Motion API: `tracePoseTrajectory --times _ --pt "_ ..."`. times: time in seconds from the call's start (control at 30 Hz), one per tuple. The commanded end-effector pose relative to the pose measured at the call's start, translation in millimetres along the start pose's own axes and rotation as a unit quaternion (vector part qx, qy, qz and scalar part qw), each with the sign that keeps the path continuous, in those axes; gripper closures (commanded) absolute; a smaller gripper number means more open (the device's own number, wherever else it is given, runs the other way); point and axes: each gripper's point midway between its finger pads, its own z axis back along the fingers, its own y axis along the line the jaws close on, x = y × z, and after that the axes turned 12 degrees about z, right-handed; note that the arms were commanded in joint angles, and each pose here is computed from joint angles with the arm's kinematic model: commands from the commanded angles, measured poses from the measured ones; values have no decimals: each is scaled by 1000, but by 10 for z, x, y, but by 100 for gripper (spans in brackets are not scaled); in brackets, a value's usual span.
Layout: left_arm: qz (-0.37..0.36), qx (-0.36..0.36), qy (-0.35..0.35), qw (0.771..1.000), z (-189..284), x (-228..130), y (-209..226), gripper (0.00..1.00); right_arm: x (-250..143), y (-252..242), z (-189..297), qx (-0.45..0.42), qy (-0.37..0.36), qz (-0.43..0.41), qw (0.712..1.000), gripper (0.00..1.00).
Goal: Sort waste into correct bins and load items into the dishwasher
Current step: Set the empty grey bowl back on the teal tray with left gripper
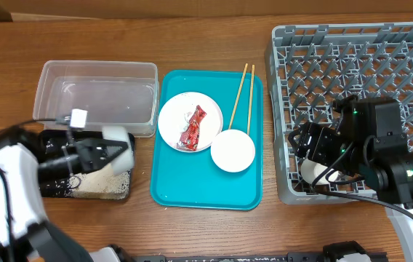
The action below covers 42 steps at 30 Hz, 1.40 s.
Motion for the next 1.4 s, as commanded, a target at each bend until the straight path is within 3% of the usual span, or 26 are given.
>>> tracePoseTrajectory --times 0.0,0.17,0.23,0.4,0.67,0.73,0.83,0.87,0.93,1.0,1.2,1.37 --pt "64 148 38 986 -133 -198 106 96 43 50 36 8 -9 10 1000 16" --pt "39 352 6 935 -383 -290 219 96 42 50 36 8 -9 10 1000 16" --pt "16 399 -4 917 -537 -343 239 96 40 51 36 9 -9 9 1000 16" --pt "-30 477 -22 878 -964 -557 378 96 32 48 36 8 -7 9 1000 16" --pt "-63 519 20 852 -1522 -816 654 93 6 40 36 6 -2 7 1000 13" --pt "-59 523 27 850 -1554 -833 693 91 -7 36 36 5 1 7 1000 12" --pt "-53 514 25 855 -1551 -788 586 77 -13 34 36 5 2 9 1000 11" --pt "-54 509 20 859 -1550 -740 502 71 -8 35 36 5 1 14 1000 10" --pt "-69 493 12 867 -1577 -627 321 46 -2 32 36 4 0 15 1000 10" --pt "-92 474 4 876 -1619 -507 129 41 0 33 36 4 -1 15 1000 9" --pt "-145 433 -21 890 -1737 -268 -182 35 -1 32 36 4 -1 15 1000 9" --pt "-169 458 -70 870 -1653 -50 -171 32 1 33 35 4 -1 15 1000 9"
